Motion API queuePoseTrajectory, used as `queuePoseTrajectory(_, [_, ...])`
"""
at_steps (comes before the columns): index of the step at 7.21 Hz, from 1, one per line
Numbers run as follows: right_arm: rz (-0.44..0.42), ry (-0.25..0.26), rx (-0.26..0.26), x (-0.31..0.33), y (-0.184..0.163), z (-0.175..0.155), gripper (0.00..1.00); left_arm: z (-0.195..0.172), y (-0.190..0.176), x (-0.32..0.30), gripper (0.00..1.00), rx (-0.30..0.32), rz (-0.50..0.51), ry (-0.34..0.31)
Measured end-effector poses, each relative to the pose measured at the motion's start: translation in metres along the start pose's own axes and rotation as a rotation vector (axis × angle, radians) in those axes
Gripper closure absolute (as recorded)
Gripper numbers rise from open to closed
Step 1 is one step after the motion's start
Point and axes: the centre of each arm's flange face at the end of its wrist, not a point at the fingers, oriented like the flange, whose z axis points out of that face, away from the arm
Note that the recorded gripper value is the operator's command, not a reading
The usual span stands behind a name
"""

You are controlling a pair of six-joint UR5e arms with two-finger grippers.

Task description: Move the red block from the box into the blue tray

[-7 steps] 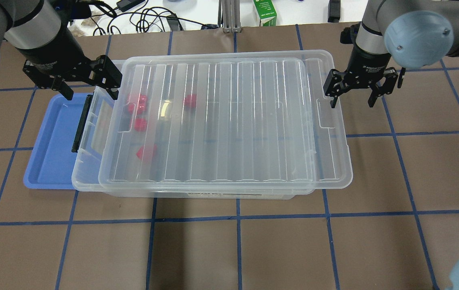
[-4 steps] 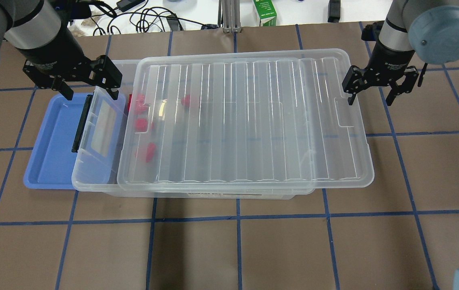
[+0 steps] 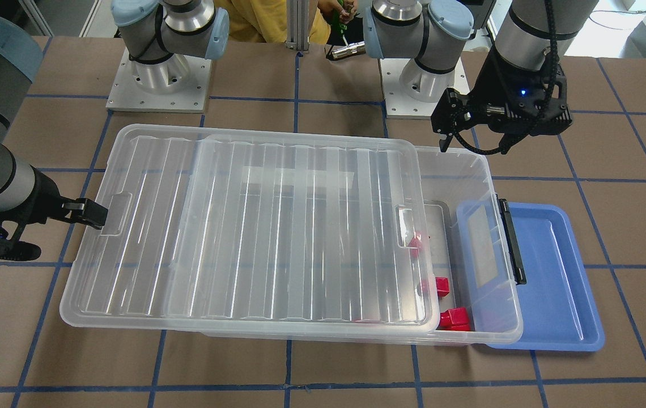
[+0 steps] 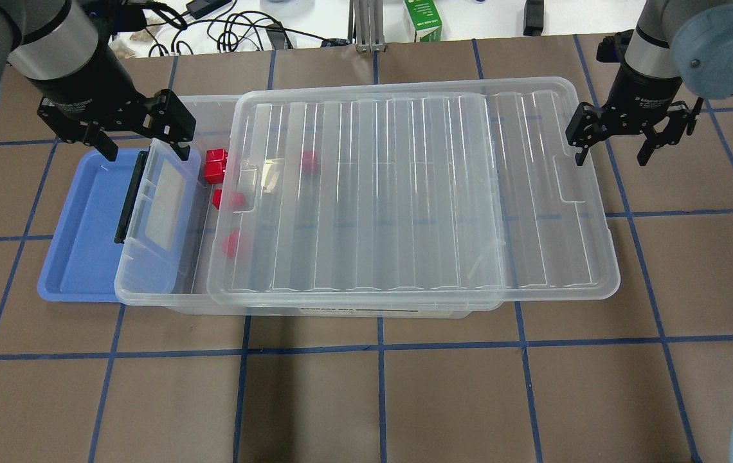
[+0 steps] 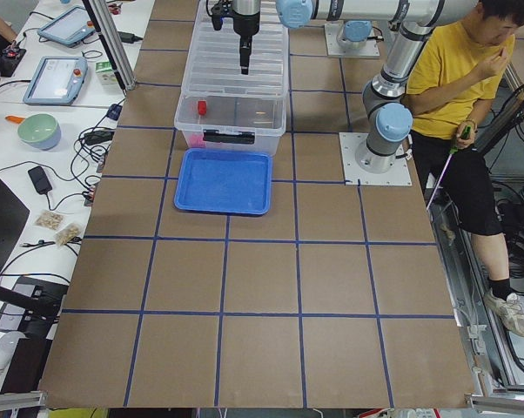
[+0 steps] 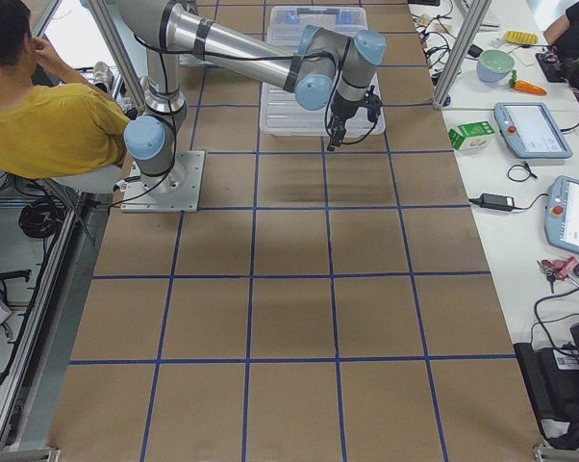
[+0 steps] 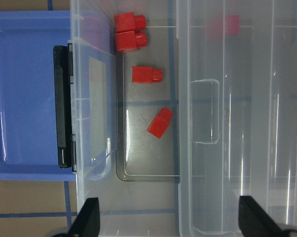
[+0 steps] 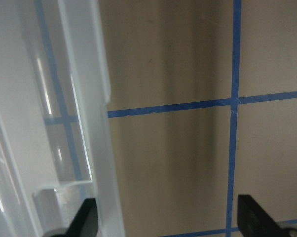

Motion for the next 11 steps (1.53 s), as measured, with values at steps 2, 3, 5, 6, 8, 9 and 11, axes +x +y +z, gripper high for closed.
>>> queuePoseTrajectory(2, [-0.004, 0.000, -0.003, 0.020, -0.002, 0.001, 0.00, 0.000, 0.000, 0.000, 0.00, -0.001, 0.001, 0.001])
queuePoseTrajectory(3, [-0.008, -0.002, -0.003, 0.028, -0.002, 0.000, 0.00, 0.000, 0.000, 0.000, 0.00, -0.001, 0.001, 0.002])
queuePoseTrajectory(5, [-0.013, 0.006, 0.000, 0.035, -0.003, -0.001, 0.00, 0.000, 0.000, 0.000, 0.00, 0.000, 0.000, 0.002])
queuePoseTrajectory(6, [-0.014, 0.018, -0.002, 0.039, -0.003, -0.002, 0.00, 0.000, 0.000, 0.000, 0.00, 0.001, 0.001, 0.002])
queuePoseTrajectory(8, [-0.023, 0.025, -0.005, 0.052, -0.003, -0.001, 0.00, 0.001, 0.000, 0.000, 0.00, -0.001, 0.000, 0.002])
queuePoseTrajectory(9, [-0.025, 0.025, -0.006, 0.056, -0.003, -0.001, 0.00, 0.002, -0.001, 0.000, 0.00, -0.003, 0.000, 0.002])
queuePoseTrajectory(11, [-0.025, 0.024, -0.005, 0.059, -0.003, -0.002, 0.00, 0.002, -0.001, 0.000, 0.00, -0.004, 0.000, 0.002])
